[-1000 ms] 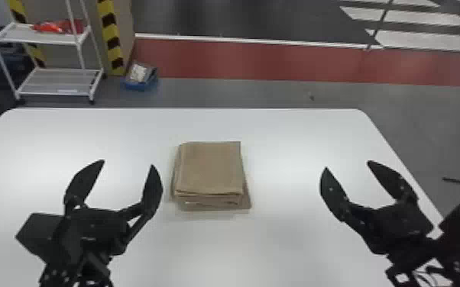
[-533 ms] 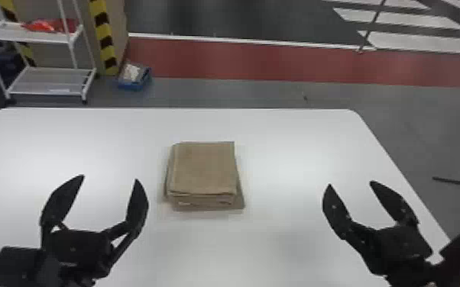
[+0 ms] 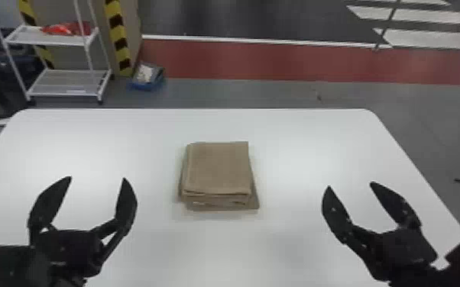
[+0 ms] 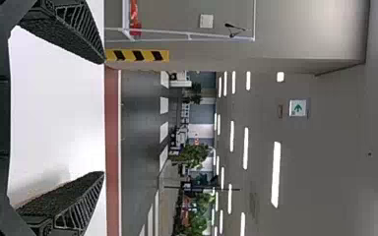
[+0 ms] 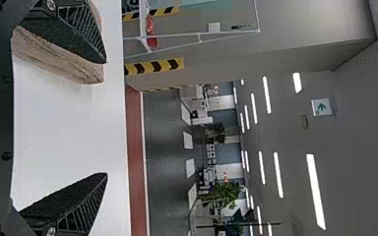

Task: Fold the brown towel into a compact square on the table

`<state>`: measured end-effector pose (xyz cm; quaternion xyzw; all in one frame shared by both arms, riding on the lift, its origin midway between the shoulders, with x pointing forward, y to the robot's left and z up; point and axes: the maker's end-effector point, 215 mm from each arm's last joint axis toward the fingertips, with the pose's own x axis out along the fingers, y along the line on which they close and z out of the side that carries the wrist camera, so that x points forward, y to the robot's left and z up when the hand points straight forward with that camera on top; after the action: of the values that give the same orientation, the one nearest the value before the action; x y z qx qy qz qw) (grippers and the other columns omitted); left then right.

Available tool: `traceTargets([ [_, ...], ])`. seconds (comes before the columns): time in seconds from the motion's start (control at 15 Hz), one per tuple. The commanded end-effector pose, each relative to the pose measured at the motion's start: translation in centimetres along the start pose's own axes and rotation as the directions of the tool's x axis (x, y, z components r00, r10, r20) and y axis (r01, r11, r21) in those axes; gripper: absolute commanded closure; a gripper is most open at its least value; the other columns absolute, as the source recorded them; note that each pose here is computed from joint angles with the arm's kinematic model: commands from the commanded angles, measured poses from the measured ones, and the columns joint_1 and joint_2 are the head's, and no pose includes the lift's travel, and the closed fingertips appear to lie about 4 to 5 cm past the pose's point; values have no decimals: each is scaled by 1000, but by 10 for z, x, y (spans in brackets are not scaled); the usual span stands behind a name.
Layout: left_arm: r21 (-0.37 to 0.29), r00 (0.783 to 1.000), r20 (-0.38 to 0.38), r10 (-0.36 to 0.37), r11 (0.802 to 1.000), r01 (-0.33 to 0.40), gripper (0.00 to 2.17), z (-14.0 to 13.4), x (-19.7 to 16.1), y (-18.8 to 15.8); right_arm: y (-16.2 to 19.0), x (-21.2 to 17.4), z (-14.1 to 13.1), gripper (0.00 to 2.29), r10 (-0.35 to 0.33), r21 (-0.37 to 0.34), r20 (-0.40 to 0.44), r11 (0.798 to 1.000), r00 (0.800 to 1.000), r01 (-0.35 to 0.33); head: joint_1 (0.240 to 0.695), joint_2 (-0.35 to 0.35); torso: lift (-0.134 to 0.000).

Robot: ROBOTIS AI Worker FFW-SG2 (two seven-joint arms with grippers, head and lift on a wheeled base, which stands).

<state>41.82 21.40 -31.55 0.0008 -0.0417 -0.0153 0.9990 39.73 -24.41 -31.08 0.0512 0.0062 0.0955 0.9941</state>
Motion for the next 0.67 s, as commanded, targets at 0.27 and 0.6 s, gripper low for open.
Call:
traceTargets([
  [0.27,-1,1000,8,19,1000,-19,80,5,-3,10,5,-1,-8,73,12,20,-28,1000,1000,-11,695,-23,-123],
  [0.6,-6,1000,8,22,1000,-22,80,5,-3,9,0,-2,-12,80,4,25,-37,1000,999,-3,695,-24,-123],
])
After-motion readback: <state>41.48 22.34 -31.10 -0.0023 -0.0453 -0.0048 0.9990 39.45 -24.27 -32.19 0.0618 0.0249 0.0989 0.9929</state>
